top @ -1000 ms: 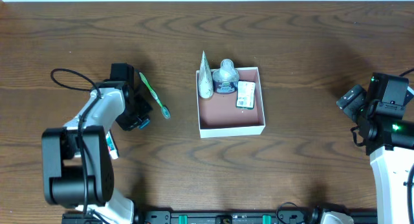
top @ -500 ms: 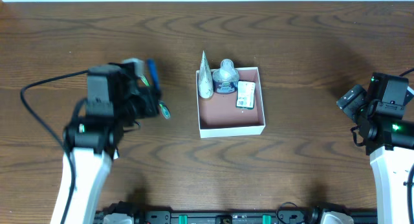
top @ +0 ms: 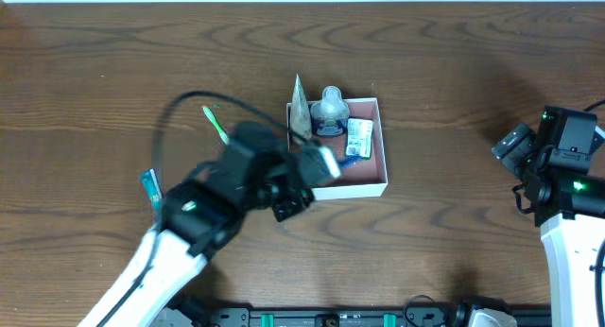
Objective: Pack container
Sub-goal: 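Carry the blue razor into the box and release it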
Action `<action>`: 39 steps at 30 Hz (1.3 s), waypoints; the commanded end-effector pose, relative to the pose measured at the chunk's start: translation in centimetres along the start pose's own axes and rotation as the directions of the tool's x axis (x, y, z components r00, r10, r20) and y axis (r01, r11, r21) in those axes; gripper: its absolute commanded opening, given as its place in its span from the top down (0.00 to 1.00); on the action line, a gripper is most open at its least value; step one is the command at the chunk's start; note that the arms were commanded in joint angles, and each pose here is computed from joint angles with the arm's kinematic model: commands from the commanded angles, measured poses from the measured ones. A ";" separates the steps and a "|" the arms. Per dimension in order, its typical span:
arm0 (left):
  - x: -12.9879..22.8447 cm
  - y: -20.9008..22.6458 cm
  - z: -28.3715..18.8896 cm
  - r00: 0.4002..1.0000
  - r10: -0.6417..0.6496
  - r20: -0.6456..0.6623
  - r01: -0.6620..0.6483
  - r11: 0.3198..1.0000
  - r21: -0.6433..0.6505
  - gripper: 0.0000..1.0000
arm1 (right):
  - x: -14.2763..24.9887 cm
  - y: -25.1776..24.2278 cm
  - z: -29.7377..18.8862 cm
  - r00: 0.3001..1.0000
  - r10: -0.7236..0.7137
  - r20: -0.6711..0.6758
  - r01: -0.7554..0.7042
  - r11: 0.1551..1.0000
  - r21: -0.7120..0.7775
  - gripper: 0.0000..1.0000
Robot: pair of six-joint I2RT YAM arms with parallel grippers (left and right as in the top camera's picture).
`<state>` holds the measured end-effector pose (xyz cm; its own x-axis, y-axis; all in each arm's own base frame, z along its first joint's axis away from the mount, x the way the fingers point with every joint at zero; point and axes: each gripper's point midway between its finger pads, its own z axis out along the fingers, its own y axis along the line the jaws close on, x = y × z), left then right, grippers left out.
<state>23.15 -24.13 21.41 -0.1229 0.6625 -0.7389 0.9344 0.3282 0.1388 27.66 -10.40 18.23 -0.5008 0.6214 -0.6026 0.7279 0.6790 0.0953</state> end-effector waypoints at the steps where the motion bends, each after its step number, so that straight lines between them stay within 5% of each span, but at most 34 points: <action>1: 1.2 0.0 3.0 0.960 0.269 -0.077 -0.268 0.963 0.031 0.94 | -0.3 -0.2 -0.1 1.000 0.024 0.006 -0.024 1.000 0.005 0.01; 13: 3.6 5.6 8.9 0.925 0.274 -0.262 -0.319 0.936 -0.147 0.93 | -0.3 -0.2 -0.1 1.000 0.024 0.006 -0.024 1.000 0.005 0.01; 16: 4.6 6.4 9.1 0.912 0.260 -0.318 -0.326 0.929 -0.176 0.59 | -0.3 -0.2 -0.1 1.000 0.024 0.006 -0.024 1.000 0.005 0.01; 24: 4.2 6.7 8.6 0.917 0.246 -0.314 -0.319 0.925 -0.205 0.43 | -0.3 -0.2 -0.1 1.000 0.024 0.006 -0.024 1.000 0.005 0.01; 33: -4.4 2.9 2.1 0.995 0.102 0.018 -0.092 0.944 -0.316 0.23 | -0.3 -0.2 0.0 1.000 0.023 0.005 -0.023 1.000 0.006 0.01; 35: -6.2 1.1 -0.3 0.992 0.068 0.111 -0.031 0.952 -0.305 0.01 | -0.3 -0.2 -0.1 1.000 0.024 0.006 -0.024 1.000 0.005 0.01; 39: -8.0 -0.1 -5.7 0.962 -0.029 0.272 0.113 0.948 -0.298 0.02 | -0.3 -0.2 -0.1 1.000 0.024 0.006 -0.024 1.000 0.005 0.01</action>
<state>23.01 -26.97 28.37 0.0410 0.5819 -0.8123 0.7937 0.4748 0.3803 27.66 -10.40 18.24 -0.5005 0.6213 -0.6028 0.7279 0.6790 0.0956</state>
